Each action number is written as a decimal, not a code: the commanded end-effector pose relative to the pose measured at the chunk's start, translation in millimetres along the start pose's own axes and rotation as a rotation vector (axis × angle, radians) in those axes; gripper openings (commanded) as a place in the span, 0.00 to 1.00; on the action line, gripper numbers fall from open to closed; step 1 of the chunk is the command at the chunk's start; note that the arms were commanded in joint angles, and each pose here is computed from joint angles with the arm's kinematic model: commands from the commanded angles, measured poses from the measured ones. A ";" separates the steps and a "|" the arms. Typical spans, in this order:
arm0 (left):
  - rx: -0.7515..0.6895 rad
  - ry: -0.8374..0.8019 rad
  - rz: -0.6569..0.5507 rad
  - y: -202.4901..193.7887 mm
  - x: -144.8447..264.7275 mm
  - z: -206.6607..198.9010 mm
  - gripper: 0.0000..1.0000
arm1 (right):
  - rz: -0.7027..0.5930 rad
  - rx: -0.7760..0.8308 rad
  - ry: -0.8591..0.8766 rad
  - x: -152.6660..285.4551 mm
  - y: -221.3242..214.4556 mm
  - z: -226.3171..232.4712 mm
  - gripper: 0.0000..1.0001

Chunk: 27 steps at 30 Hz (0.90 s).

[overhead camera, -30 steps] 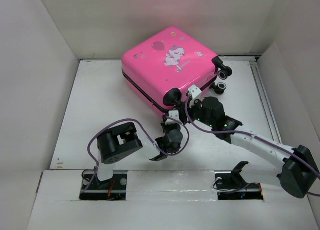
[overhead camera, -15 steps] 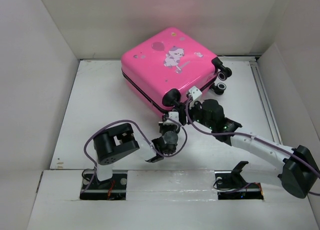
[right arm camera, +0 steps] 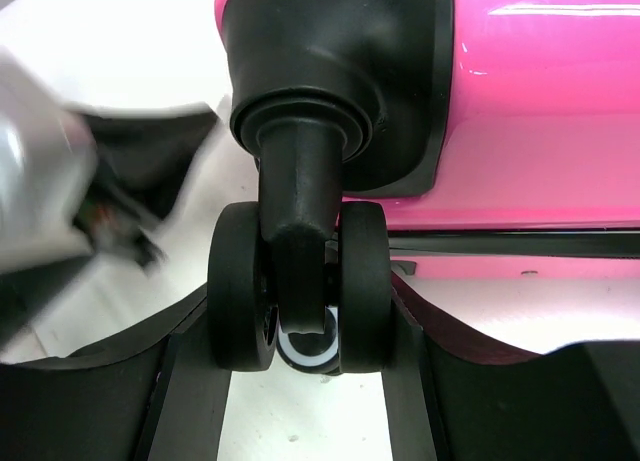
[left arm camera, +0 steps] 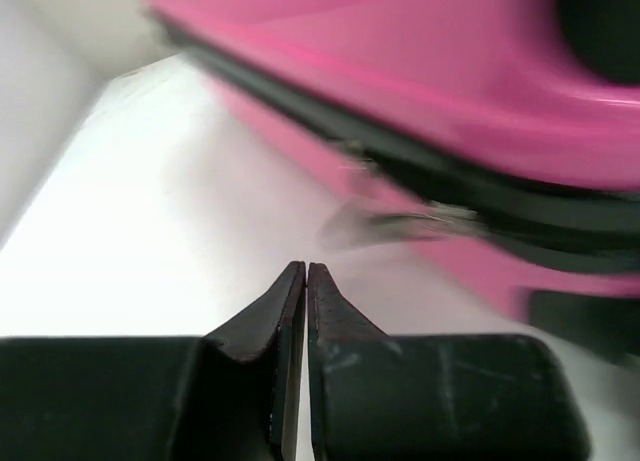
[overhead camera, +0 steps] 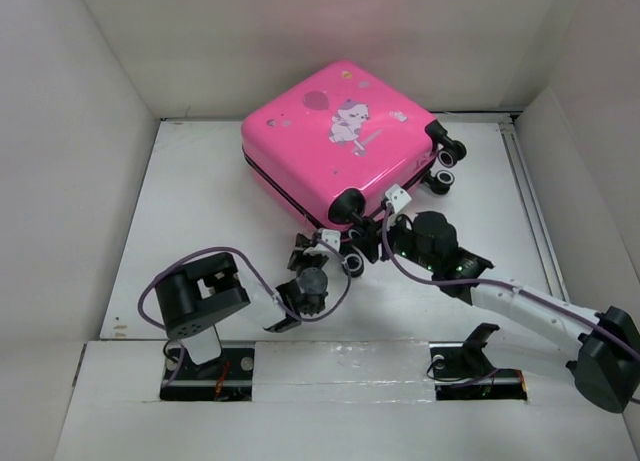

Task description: Pack the luggage

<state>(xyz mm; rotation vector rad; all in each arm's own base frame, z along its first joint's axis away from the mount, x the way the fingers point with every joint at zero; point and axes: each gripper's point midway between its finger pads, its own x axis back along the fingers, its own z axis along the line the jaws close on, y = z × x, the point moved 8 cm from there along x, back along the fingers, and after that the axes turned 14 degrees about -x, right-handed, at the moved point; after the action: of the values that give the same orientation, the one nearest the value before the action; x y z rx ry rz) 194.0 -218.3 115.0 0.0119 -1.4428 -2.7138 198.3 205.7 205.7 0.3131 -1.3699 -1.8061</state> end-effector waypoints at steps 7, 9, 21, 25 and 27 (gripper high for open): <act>0.709 0.327 -0.078 44.2 -32.3 89.6 0.00 | -0.037 -0.004 0.075 14.5 1.2 9.5 0.00; 0.734 0.308 -0.074 48.2 -41.2 91.3 0.00 | -0.033 -0.003 0.085 14.7 0.8 10.4 0.00; 0.890 -0.174 0.018 59.4 -30.2 76.5 0.00 | 0.020 0.041 0.151 4.3 -10.4 44.7 0.00; 0.799 -0.527 -0.046 67.3 -10.4 45.8 0.08 | 0.004 0.040 0.120 4.2 -3.3 44.1 0.00; 0.729 -0.570 -0.029 66.9 -4.5 32.3 0.06 | 0.000 0.049 0.111 2.1 -1.0 43.9 0.00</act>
<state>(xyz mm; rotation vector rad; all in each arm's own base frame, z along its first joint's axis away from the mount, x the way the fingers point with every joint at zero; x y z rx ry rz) 218.9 -200.5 199.1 -0.3441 -2.5123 -2.0206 178.1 218.8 201.4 0.3259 -1.4025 -1.7798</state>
